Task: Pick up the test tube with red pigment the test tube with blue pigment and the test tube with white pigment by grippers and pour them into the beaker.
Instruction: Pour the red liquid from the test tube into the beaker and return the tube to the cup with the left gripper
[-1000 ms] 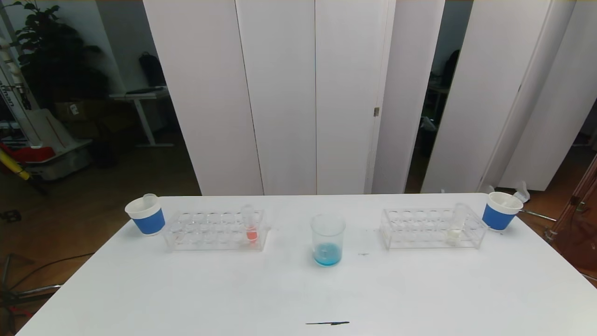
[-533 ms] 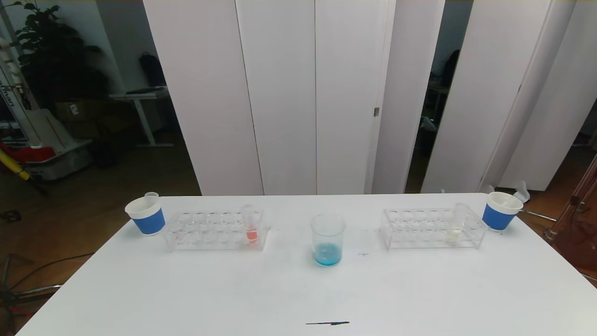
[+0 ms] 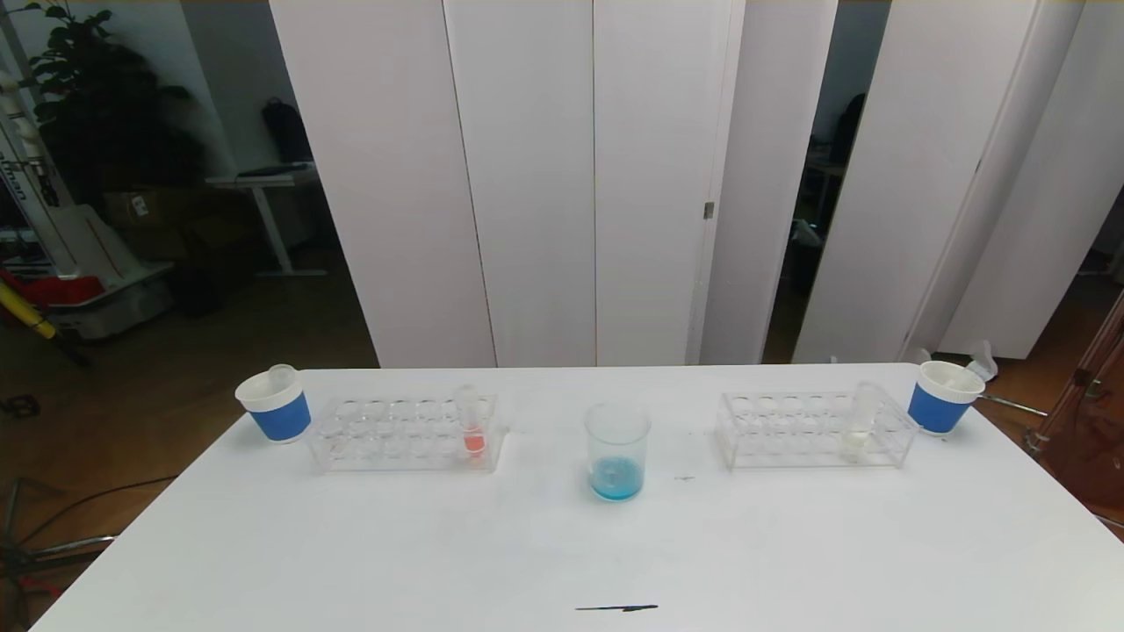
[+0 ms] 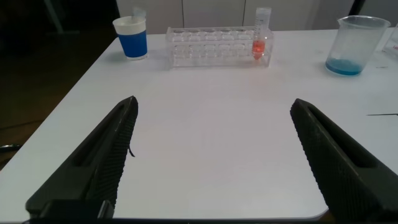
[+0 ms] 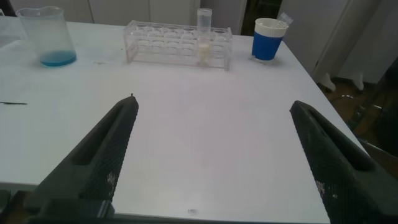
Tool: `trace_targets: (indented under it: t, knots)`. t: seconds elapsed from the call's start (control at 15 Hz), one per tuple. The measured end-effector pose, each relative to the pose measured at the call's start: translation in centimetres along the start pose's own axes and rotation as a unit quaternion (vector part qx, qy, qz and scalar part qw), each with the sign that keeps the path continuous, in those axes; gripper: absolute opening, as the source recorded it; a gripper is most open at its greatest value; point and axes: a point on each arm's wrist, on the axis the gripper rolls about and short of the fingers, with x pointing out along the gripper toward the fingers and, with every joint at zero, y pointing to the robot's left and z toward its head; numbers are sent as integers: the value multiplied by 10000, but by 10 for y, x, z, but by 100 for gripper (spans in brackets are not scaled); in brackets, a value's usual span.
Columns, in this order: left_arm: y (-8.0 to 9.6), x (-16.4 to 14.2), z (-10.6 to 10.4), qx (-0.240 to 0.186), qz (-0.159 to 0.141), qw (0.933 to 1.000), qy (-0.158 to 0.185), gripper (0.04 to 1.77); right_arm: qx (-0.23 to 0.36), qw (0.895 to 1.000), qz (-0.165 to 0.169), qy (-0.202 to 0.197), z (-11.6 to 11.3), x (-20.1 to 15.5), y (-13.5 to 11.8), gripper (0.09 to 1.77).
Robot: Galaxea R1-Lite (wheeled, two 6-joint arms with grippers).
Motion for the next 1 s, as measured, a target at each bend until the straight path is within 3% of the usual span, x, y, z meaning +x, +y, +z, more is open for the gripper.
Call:
trace_targets:
  t: [0.67,0.87,1.0]
  knots:
    - [0,-1,3,19,20,10000,-87,175,4,10000,1,0,0,0,0,175]
    - [0,-12,32,13,-17,9991,-418,175,2,10000,1,0,0,0,0,175]
    - [0,-26,64,20,-60,9977,-672,175,2,10000,-2,2,0,0,0,175]
